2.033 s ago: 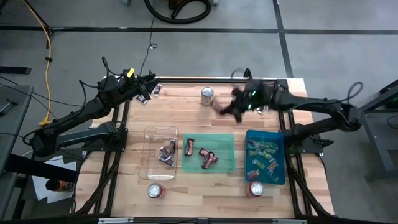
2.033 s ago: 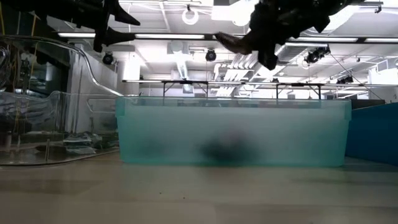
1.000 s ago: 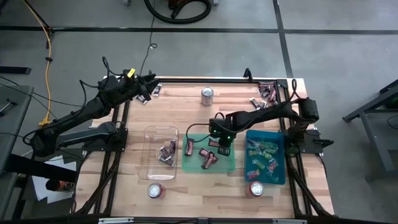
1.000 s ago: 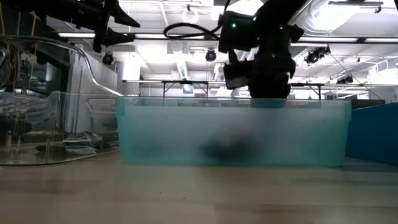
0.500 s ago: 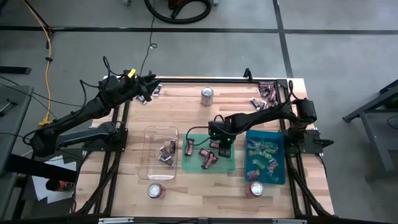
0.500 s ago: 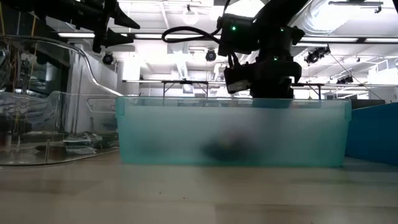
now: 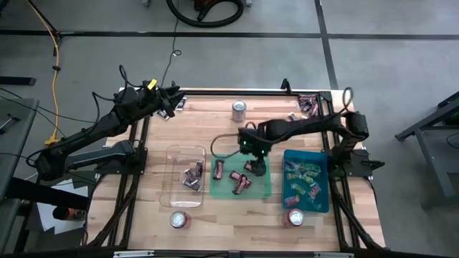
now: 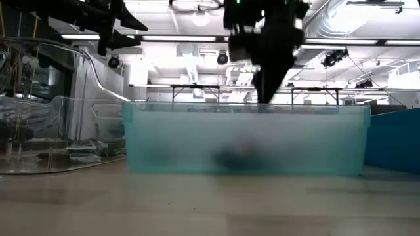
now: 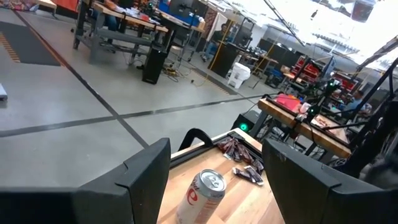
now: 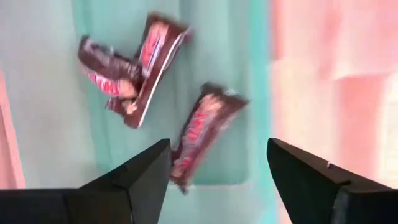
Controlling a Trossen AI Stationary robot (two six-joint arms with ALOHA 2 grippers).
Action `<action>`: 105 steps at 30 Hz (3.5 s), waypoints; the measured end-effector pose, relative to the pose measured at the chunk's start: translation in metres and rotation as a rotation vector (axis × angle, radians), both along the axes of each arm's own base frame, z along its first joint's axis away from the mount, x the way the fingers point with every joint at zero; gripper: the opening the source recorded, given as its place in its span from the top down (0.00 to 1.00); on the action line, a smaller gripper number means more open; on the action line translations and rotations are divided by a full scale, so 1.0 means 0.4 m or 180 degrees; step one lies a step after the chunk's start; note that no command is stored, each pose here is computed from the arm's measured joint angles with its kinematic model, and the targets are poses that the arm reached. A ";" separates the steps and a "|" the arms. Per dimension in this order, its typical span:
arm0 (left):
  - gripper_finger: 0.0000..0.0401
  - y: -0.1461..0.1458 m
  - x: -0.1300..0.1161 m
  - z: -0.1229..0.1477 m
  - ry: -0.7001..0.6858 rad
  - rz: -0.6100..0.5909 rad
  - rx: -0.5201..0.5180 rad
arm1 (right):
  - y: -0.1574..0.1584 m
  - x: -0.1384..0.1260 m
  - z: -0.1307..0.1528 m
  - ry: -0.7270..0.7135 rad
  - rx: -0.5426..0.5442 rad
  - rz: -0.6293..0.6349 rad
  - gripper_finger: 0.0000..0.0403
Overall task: Organize candy in baskets
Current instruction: Put the brown chocolate bar into the green bin
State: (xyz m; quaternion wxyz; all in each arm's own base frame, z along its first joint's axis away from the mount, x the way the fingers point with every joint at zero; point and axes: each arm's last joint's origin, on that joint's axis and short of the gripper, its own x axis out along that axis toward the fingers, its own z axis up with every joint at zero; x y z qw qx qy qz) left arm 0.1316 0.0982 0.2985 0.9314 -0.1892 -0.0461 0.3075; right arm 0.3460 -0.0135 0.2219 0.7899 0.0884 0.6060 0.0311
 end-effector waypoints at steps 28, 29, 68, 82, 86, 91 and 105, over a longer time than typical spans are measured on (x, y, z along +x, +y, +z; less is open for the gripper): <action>0.40 0.417 0.034 -0.284 0.3313 0.2465 -0.2647 | -0.250 -0.098 0.158 -0.0563 -0.0495 -0.1001 0.35; 0.40 0.425 0.035 -0.300 0.3328 0.2568 -0.2633 | -0.250 -0.098 0.158 -0.0563 -0.0494 -0.1000 0.35; 0.91 0.327 0.096 -0.473 0.3967 0.3771 -0.2576 | -0.198 -0.109 0.148 -0.0203 -0.0316 -0.0992 0.35; 1.00 0.291 0.051 -0.267 0.3350 0.3178 -0.2468 | -0.166 -0.110 0.184 -0.0457 -0.0725 -0.0771 0.35; 1.00 0.295 0.044 -0.267 0.3151 0.3161 -0.2427 | -0.182 -0.098 0.192 -0.0683 -0.0777 -0.0809 0.35; 1.00 0.305 0.057 -0.330 0.3271 0.3656 -0.2271 | -0.204 -0.091 0.200 -0.0889 -0.0722 -0.0870 0.35; 1.00 0.294 0.113 -0.494 0.2908 0.4609 -0.2658 | -0.195 -0.107 0.190 -0.0619 -0.0447 -0.1320 0.35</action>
